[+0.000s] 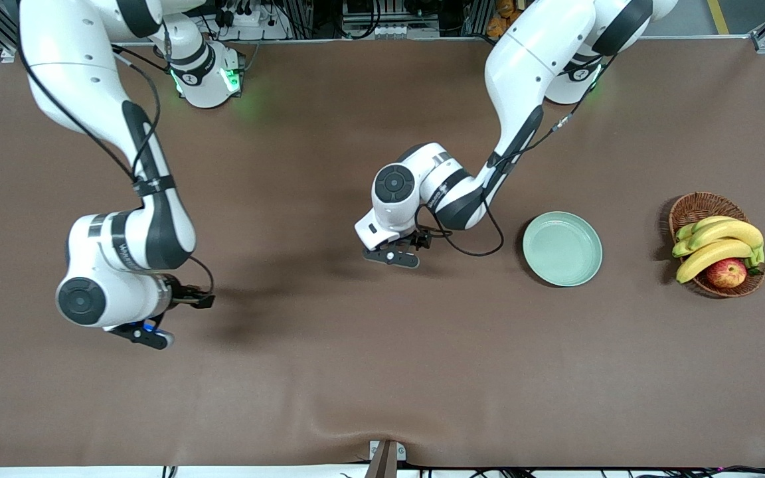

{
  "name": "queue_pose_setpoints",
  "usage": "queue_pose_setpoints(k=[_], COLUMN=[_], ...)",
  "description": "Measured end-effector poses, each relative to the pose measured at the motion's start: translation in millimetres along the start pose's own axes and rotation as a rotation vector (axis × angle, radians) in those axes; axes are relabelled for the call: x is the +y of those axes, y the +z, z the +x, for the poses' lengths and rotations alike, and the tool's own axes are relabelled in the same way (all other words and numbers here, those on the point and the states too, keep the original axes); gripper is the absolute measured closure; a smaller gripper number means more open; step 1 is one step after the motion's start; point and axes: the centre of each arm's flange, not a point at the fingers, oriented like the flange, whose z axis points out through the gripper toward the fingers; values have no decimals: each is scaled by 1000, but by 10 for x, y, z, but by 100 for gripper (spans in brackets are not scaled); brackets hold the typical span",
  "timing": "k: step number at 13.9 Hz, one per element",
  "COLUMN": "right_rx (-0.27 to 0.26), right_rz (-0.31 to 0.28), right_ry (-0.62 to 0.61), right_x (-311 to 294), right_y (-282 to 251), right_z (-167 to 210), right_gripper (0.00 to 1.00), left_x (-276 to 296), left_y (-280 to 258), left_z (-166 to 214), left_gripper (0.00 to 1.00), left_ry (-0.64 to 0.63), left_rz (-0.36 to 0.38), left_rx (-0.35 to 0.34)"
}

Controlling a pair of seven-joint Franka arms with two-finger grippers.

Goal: Collect all strawberries into plate
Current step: 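Grasp the second strawberry with the right gripper while the left gripper holds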

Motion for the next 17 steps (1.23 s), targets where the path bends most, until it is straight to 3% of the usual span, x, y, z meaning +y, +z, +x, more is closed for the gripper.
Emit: queue_pose_setpoints(k=[3,6,7,10,11,12,13,14,15,17], right_rx=[60,85,81,72,70,68,66,64,63,64], right_rz=[25,28,28,29,29,29,28,28,28,28], right_ry=[-38,-55,-56,-65,-65,-65,-65,-65,-66,-66], right_x=[391,518,519,466,463,466,468,468,466,465], right_y=[389,737,797,836,844,856,867,878,885,890], right_z=[97,51,27,-12,-17,-22,-27,-33,-36,-38], right_gripper=[0,0,7,12,19,32,41,41,46,50], left_x=[126,205,201,190,188,184,181,176,170,159], left_y=[74,69,69,74,84,101,117,132,145,174], left_z=[-92,-141,-138,-132,-136,-143,-150,-156,-163,-179], left_gripper=[0,0,4,9,9,9,14,14,19,41], left_ry=[9,-2,-3,-5,-5,-4,-4,-4,-4,-11], left_rz=[0,0,0,1,2,4,6,8,10,14], left_rx=[-9,-8,-8,-8,-10,-13,-16,-19,-22,-27])
